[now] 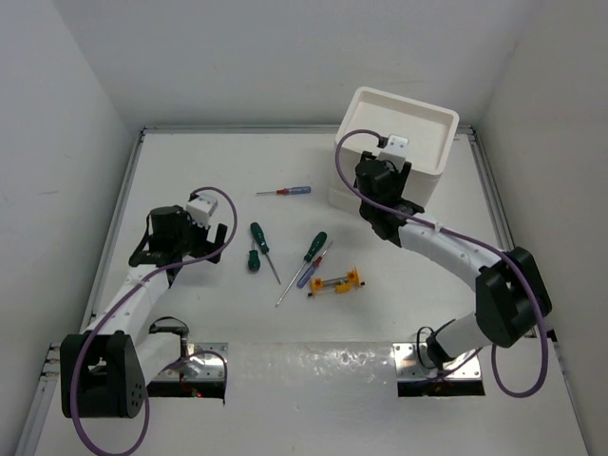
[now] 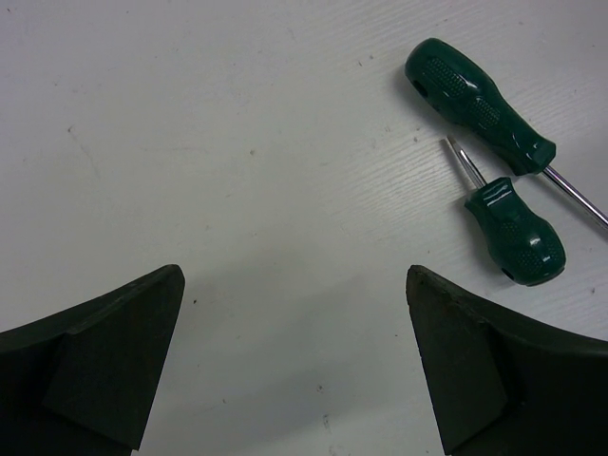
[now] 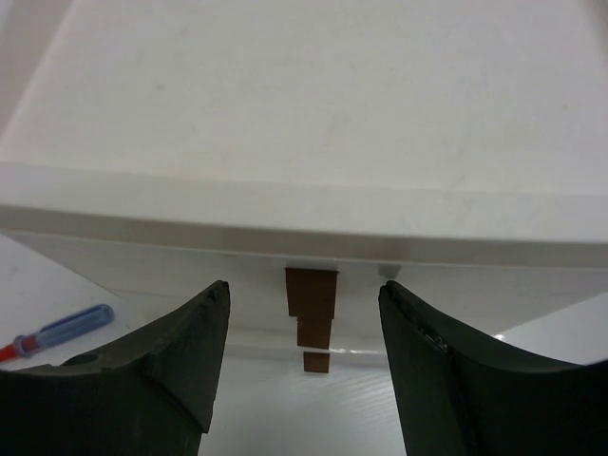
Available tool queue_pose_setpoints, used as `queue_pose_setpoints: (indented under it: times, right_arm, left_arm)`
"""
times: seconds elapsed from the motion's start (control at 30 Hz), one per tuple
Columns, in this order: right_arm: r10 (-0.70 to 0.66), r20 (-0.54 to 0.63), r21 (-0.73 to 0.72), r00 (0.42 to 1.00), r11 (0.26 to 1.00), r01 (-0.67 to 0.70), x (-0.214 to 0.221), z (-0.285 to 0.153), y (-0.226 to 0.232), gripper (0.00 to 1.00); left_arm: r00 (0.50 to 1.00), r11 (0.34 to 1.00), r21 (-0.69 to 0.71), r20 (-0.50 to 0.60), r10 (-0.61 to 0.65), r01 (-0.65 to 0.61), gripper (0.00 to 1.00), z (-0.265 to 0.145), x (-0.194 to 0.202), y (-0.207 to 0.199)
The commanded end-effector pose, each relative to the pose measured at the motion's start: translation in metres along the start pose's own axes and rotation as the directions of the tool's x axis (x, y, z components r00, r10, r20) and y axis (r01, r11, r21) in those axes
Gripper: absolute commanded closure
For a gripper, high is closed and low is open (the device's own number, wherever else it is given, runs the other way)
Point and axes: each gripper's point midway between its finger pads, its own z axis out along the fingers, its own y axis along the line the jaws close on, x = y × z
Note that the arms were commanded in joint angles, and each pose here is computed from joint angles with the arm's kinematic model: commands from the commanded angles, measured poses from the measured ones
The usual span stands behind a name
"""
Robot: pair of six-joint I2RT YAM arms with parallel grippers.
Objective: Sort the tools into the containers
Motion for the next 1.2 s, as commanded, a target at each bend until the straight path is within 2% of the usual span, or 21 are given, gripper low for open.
queue_pose_setpoints:
  times: [0.0, 0.17, 0.3, 0.5, 0.63, 0.7, 0.73, 0.83, 0.87, 1.17]
  right_arm:
    - [0.012, -0.016, 0.063, 1.000, 0.998, -0.011, 0.003, 0.004, -0.005, 0.37]
    - [0.014, -0.015, 0.130, 1.000, 0.991, -0.012, 0.013, 0.008, -0.016, 0.39]
    - [0.035, 0.001, 0.146, 0.999, 0.989, -0.035, 0.016, 0.013, -0.022, 0.48]
    - [0.025, 0.022, 0.114, 0.999, 0.993, -0.027, 0.007, 0.018, -0.012, 0.49]
    - [0.032, 0.031, 0.110, 0.999, 0.993, -0.035, 0.004, 0.019, -0.010, 0.56]
    - [0.033, 0.034, 0.117, 0.999, 0.992, -0.036, 0.004, 0.019, -0.011, 0.65]
    - [0.034, 0.037, 0.123, 0.999, 0.992, -0.038, 0.003, 0.019, -0.012, 0.75]
    - [0.032, 0.038, 0.137, 0.999, 0.990, -0.037, 0.003, 0.018, -0.015, 0.90]
    - [0.029, 0.036, 0.138, 0.999, 0.990, -0.034, 0.005, 0.018, -0.015, 1.00]
    - [-0.029, 0.041, 0.109, 0.999, 0.994, 0.024, 0.004, 0.014, -0.012, 1.00]
  left_arm:
    - [0.998, 1.000, 0.019, 0.056, 0.021, -0.023, 0.00, -0.004, -0.019, -0.002]
    - [0.998, 0.999, 0.030, 0.063, 0.024, -0.026, 0.00, -0.005, -0.019, -0.005]
    - [0.997, 0.999, 0.036, 0.072, 0.027, -0.030, 0.00, -0.006, -0.022, -0.006]
    - [0.997, 0.998, 0.044, 0.071, 0.029, -0.032, 0.00, -0.005, -0.021, -0.007]
    - [0.997, 0.998, 0.043, 0.074, 0.031, -0.035, 0.00, -0.006, -0.022, -0.007]
    - [0.997, 0.998, 0.045, 0.075, 0.031, -0.035, 0.00, -0.006, -0.021, -0.008]
    - [0.997, 0.998, 0.045, 0.073, 0.031, -0.034, 0.00, -0.006, -0.021, -0.008]
    - [0.997, 0.998, 0.046, 0.071, 0.030, -0.033, 0.00, -0.005, -0.020, -0.008]
    - [0.997, 0.998, 0.046, 0.068, 0.028, -0.032, 0.00, -0.005, -0.019, -0.007]
    - [0.997, 0.998, 0.049, 0.068, 0.031, -0.034, 0.00, -0.005, -0.019, -0.008]
